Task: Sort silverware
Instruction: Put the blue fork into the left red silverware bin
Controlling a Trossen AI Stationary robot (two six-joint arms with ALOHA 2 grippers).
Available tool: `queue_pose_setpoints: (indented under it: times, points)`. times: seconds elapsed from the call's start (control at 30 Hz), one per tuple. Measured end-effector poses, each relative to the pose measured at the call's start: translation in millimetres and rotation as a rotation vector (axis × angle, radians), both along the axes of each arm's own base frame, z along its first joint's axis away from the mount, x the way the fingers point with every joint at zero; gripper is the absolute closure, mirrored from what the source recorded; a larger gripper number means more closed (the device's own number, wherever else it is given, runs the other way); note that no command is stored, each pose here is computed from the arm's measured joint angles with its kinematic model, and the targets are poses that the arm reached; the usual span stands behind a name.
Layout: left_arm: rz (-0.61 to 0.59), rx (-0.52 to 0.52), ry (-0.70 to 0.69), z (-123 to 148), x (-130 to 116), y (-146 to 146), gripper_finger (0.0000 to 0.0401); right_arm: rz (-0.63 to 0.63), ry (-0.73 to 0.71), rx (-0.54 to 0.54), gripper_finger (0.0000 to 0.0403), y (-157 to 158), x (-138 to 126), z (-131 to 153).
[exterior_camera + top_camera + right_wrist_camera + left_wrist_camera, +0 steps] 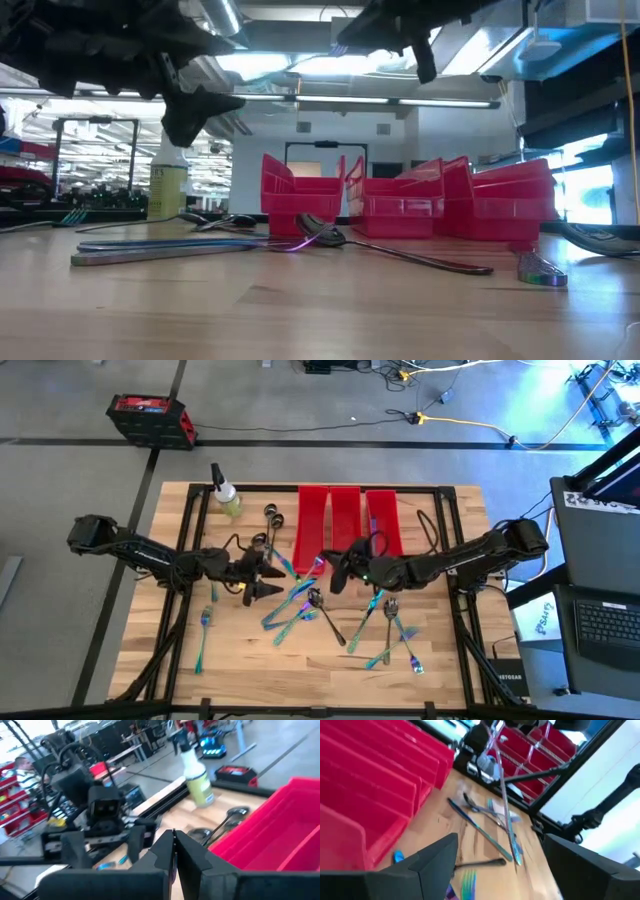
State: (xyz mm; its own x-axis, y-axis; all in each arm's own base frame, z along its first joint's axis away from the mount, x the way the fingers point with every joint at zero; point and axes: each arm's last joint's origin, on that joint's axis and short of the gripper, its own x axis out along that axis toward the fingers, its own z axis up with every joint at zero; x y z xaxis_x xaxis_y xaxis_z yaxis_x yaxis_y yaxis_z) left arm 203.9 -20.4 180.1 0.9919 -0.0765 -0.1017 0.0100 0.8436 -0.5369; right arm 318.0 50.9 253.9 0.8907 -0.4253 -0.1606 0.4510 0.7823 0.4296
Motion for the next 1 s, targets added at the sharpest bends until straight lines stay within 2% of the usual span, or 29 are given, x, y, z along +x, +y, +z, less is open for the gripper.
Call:
queue_pose_setpoints:
  times: [0.17, 0.37, 1.0]
  points:
    - [0.007, -0.018, -0.013, 1.3, 0.2, 0.4, 0.0120, -0.066, -0.027, -0.040, 0.0403, -1.5, -0.3, 4.2]
    - [0.020, -0.016, -0.024, 2.4, 0.3, 0.7, 0.0121, -0.067, -0.085, -0.081, 0.0403, -3.9, 1.0, 12.7]
    - [0.076, -0.002, -0.064, 6.1, 0.1, -2.1, 0.0121, -0.048, -0.084, -0.094, 0.0403, -10.1, 6.1, 9.2]
